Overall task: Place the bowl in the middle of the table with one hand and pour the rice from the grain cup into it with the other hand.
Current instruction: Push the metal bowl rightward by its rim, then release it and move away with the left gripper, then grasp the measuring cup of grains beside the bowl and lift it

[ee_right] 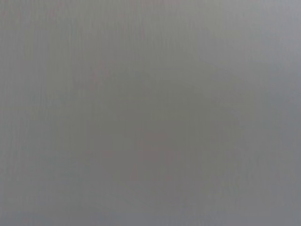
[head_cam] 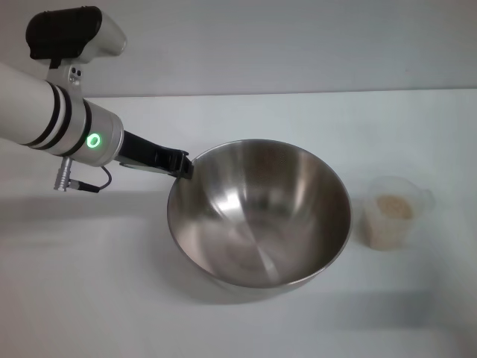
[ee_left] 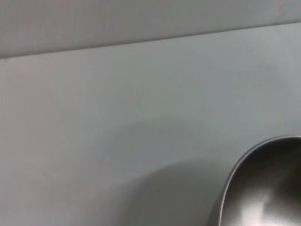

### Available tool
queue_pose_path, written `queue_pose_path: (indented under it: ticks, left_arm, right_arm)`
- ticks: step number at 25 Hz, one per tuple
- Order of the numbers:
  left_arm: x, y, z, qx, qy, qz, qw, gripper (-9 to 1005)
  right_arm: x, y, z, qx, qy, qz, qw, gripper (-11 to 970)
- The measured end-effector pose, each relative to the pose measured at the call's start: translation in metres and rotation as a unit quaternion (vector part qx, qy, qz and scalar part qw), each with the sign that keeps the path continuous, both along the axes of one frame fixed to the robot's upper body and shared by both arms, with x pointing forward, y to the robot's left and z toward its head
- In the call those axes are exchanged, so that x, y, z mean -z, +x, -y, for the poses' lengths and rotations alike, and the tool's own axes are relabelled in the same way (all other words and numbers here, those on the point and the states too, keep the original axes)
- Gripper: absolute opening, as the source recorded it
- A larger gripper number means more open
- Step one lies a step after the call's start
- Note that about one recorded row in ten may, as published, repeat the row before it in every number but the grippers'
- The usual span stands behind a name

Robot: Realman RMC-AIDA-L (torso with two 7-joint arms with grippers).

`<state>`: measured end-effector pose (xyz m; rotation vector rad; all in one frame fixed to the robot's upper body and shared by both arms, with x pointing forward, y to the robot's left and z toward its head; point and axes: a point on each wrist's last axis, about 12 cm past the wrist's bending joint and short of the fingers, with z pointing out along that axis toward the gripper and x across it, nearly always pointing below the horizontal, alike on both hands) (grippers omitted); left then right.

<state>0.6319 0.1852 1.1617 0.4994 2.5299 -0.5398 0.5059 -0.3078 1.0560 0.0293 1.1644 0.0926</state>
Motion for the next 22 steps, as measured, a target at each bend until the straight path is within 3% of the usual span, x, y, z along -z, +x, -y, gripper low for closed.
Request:
queue_pose_path:
  ticks: [5, 9, 14, 15, 17, 18, 19, 22]
  left_arm:
    - [-0.007, 0.002, -0.002, 0.000, -0.001, 0.018, 1.000, 166]
    - [-0.023, 0.002, -0.010, -0.008, -0.009, 0.053, 0.999, 172]
    - [-0.044, -0.002, -0.026, -0.035, -0.018, 0.130, 0.991, 180]
    - [-0.051, -0.003, -0.037, -0.064, -0.023, 0.178, 0.982, 181]
    - [-0.054, -0.002, -0.044, -0.083, -0.026, 0.210, 0.974, 183]
    - [-0.057, -0.001, -0.052, -0.106, -0.026, 0.249, 0.962, 182]
    - [-0.057, -0.001, -0.052, -0.106, -0.026, 0.249, 0.962, 182]
    - [-0.059, 0.000, -0.067, -0.138, -0.016, 0.321, 0.937, 180]
  right_arm:
    - [0.000, 0.000, 0.000, 0.000, 0.000, 0.000, 1.000, 680]
    - [0.000, 0.000, 0.000, 0.001, 0.000, -0.001, 1.000, 680]
    - [0.001, -0.001, 0.001, 0.002, 0.000, -0.002, 1.000, 680]
    - [0.001, -0.001, 0.001, 0.003, 0.000, -0.002, 1.000, 680]
    - [0.001, -0.002, 0.002, 0.004, -0.001, -0.002, 1.000, 680]
    - [0.001, -0.002, 0.002, 0.004, -0.001, -0.003, 1.000, 680]
    - [0.001, -0.002, 0.002, 0.004, -0.001, -0.003, 1.000, 680]
    - [0.001, -0.002, 0.003, 0.005, -0.003, -0.003, 1.000, 680]
